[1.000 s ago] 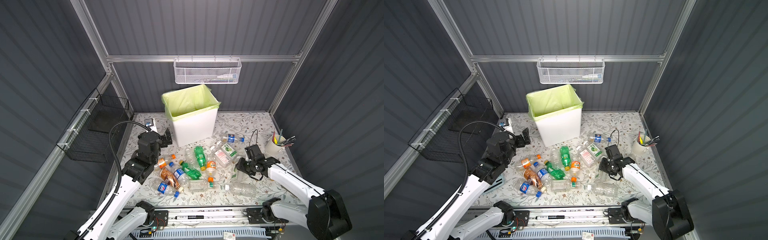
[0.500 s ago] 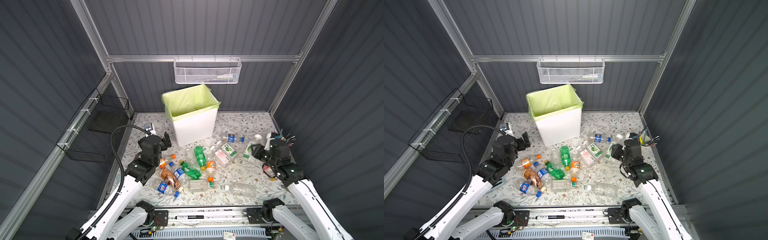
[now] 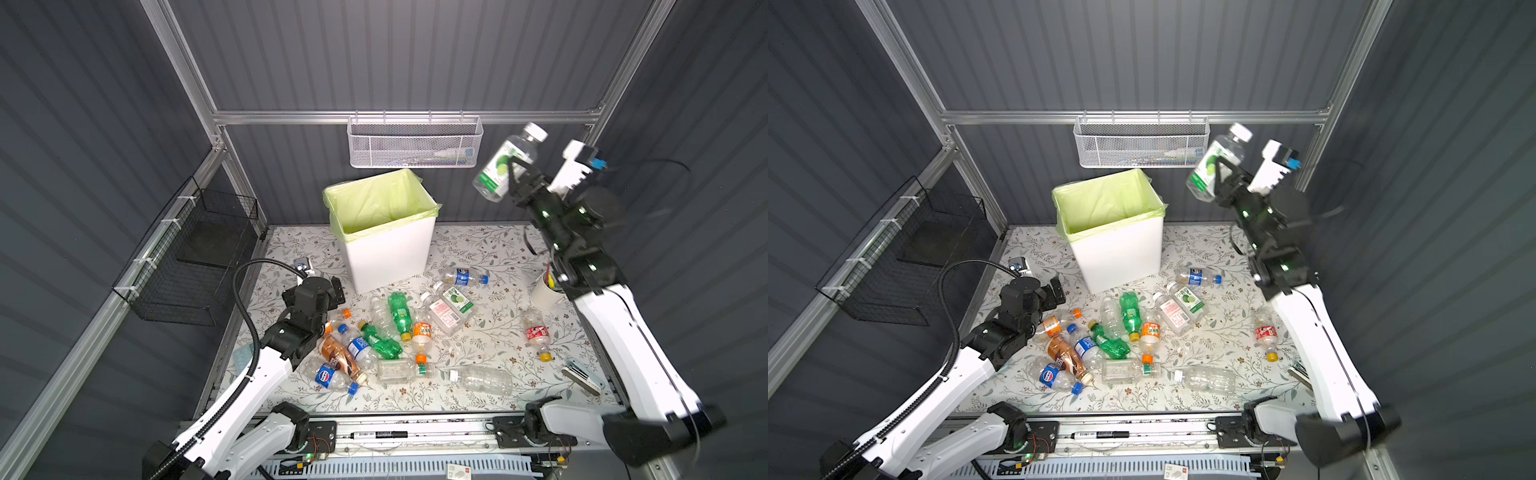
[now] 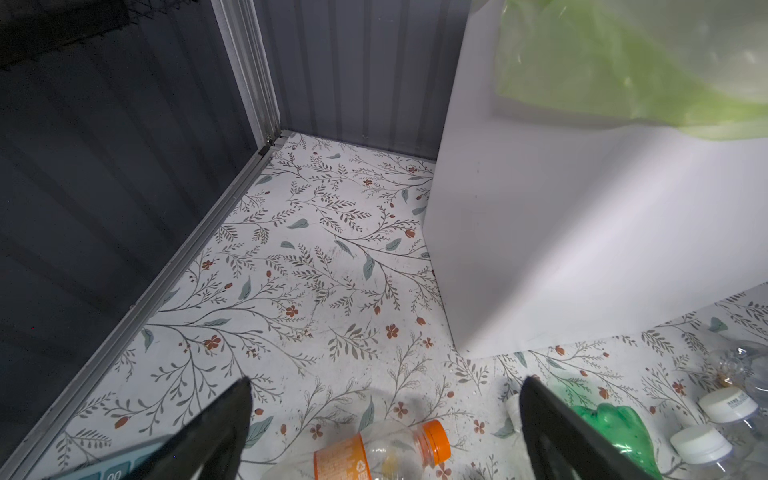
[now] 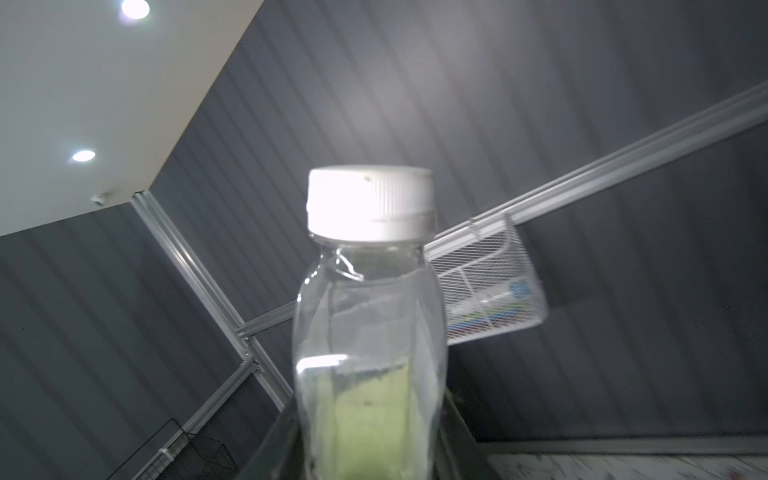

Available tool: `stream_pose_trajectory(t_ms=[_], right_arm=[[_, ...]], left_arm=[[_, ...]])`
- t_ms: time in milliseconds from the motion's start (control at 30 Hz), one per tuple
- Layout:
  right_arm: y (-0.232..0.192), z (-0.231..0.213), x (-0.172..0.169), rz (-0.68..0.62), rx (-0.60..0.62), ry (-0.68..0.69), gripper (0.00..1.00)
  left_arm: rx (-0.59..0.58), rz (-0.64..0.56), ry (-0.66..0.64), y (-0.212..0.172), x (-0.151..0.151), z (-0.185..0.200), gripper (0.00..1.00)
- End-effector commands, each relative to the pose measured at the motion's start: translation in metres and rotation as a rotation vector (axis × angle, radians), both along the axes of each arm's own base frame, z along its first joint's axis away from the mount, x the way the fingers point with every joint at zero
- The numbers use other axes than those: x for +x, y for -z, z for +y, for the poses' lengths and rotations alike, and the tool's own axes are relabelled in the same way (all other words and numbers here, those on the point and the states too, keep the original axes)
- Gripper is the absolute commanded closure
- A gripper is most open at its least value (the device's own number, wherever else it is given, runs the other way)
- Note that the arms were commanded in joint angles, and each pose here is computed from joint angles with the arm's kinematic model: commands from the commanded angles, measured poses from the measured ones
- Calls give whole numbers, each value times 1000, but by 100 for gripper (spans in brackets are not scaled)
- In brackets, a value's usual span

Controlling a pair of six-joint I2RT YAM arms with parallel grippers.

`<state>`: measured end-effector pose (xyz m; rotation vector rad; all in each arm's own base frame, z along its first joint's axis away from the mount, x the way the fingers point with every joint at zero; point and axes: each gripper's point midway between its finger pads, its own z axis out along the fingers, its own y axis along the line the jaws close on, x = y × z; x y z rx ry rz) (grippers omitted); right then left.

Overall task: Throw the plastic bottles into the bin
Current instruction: 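Lift the white-capped bottle with the right gripper and release it into the bin, then withdraw the right gripper from the bin while the left gripper reaches into the pile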

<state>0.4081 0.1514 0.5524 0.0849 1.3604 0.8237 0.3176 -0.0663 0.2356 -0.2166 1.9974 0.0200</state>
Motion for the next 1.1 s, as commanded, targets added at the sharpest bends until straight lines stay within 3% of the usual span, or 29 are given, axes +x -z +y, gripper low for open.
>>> stream_pose_trajectory(t_ms=[0, 67, 100, 133, 167, 367, 500, 633, 733, 833, 1067], right_arm=[[35, 89, 43, 108, -80, -273, 61], [69, 130, 68, 230, -162, -377, 49], [74, 137, 73, 250, -202, -381, 33], [80, 139, 78, 270, -245, -355, 8], [83, 134, 82, 284, -276, -302, 1], [59, 91, 61, 217, -290, -115, 1], [67, 62, 35, 237, -312, -37, 1], [120, 32, 2, 355, -362, 29, 1], [186, 7, -28, 528, -362, 70, 1], [247, -21, -65, 686, -319, 140, 1], [334, -90, -135, 921, -180, 345, 1]], left_arm=[[-38, -4, 17, 0, 5, -7, 0], [-42, -3, 26, -3, 6, -9, 0], [-41, -5, 32, -5, 6, -10, 0], [-39, -6, 37, -6, 6, -10, 0], [-36, -5, 42, -7, 5, -10, 0], [-36, -6, 48, -6, 4, -11, 0], [-52, -13, 73, -7, 5, -16, 0], [-50, -16, 122, -8, 7, -24, 0], [-39, -14, 170, -5, 7, -31, 0], [-27, -14, 235, -4, 9, -42, 0], [104, -41, 402, -19, 2, -87, 0]])
